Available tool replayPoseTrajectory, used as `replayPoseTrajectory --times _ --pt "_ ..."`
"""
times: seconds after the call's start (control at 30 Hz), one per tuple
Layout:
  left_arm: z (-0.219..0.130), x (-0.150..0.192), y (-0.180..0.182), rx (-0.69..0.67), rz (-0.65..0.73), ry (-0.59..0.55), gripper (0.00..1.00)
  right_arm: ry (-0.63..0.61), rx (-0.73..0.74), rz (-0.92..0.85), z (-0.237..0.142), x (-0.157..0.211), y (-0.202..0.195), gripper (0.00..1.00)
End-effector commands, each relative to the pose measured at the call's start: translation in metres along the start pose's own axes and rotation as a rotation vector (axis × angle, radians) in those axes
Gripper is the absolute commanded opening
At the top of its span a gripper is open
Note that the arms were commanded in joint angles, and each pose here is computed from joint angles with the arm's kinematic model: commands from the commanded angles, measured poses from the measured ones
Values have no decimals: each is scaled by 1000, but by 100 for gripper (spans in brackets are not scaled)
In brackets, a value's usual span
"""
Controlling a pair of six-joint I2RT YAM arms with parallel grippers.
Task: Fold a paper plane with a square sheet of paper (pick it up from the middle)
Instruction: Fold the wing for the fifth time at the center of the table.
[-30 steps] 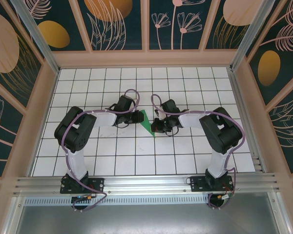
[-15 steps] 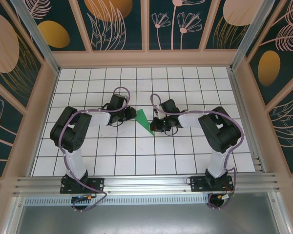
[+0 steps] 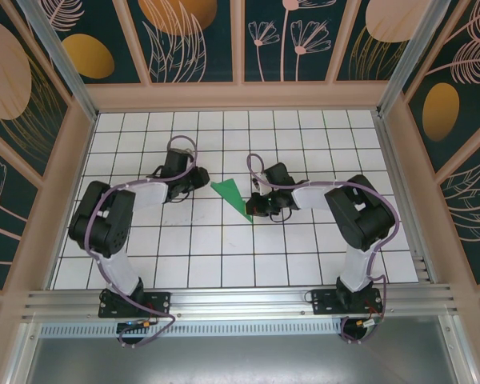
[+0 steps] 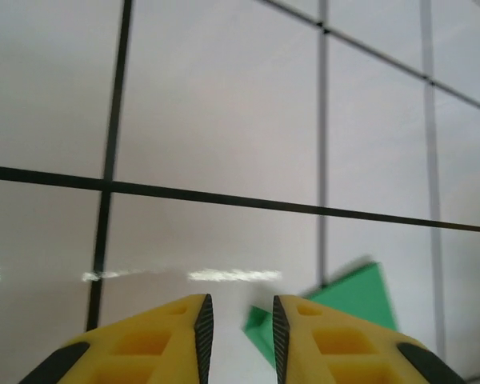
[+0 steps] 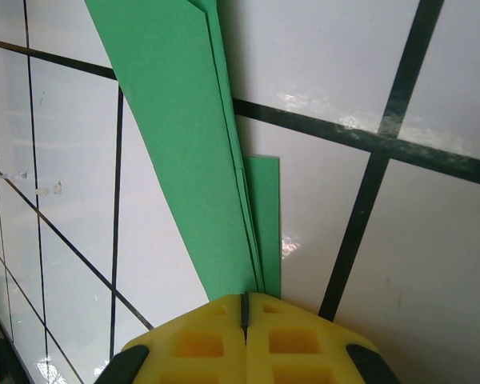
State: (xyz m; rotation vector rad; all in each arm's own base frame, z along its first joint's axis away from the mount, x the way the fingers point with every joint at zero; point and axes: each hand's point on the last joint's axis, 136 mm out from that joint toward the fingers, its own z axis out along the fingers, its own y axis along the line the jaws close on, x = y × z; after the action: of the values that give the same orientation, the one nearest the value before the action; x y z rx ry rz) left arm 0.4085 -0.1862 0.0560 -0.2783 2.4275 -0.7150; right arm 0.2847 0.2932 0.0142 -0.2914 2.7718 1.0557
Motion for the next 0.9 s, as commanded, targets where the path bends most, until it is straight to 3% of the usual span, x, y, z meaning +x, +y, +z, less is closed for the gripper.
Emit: replayPoseTrajectory --times 0.0,0.27,0.53,0.7,0.87 --pt "-24 -1 -32 137 -1 -15 27 135 217 129 11 52 -65 5" --pt "-14 51 -79 314 -10 123 15 128 210 136 11 51 -64 3" --pt "18 102 -83 322 -30 269 7 134 208 136 13 52 -62 1" --pt "28 108 -66 249 -31 263 8 147 229 140 14 56 -67 0" --pt "40 102 -29 56 -10 200 10 164 257 153 14 63 -74 0"
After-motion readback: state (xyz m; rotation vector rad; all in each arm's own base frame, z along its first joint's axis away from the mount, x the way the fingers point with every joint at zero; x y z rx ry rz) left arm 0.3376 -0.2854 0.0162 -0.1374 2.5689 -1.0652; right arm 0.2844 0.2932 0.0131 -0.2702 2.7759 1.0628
